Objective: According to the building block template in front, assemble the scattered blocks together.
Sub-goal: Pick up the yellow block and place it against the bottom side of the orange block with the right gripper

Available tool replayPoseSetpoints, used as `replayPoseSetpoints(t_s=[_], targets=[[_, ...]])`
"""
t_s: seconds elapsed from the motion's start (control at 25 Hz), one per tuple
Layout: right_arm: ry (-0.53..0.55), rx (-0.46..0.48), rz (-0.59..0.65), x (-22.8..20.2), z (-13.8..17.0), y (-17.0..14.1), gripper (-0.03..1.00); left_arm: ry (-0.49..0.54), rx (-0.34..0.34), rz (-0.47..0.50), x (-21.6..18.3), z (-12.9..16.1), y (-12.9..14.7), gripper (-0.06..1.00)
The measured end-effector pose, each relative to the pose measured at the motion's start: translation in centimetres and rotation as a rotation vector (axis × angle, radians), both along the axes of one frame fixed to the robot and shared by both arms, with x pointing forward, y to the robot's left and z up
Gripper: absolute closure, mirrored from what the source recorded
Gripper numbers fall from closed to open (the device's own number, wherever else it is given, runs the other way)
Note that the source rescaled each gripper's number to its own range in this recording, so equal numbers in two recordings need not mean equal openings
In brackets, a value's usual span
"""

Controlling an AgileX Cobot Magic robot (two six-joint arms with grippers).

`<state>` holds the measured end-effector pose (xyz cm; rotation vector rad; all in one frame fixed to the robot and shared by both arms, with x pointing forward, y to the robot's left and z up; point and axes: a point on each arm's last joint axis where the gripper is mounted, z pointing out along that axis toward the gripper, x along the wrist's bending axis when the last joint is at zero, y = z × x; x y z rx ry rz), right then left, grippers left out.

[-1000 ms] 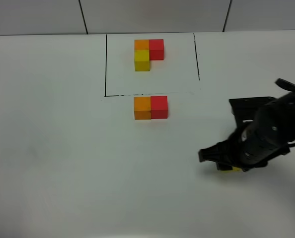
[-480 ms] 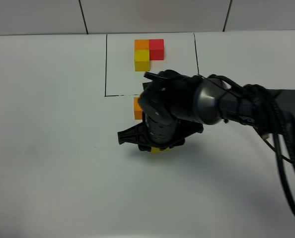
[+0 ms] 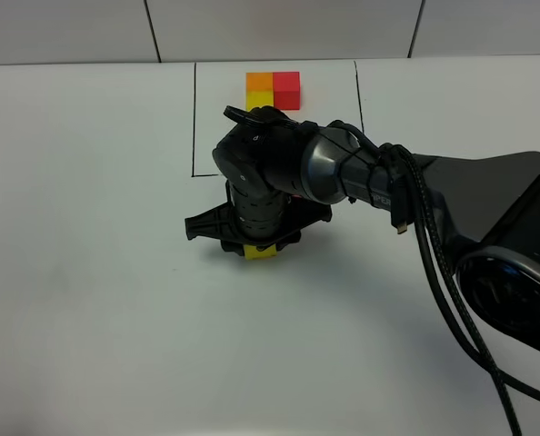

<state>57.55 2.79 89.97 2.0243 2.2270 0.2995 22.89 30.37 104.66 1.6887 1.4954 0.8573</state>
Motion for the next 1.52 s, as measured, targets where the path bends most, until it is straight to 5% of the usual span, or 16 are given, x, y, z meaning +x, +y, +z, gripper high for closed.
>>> replayPoseSetpoints(t_s=[1.52], targets=[[-0.008, 0.064, -0.036, 2.1, -1.5, -0.6, 0.96, 0.0, 0.001, 0.002, 0.0, 0.0, 0.0, 0.31]])
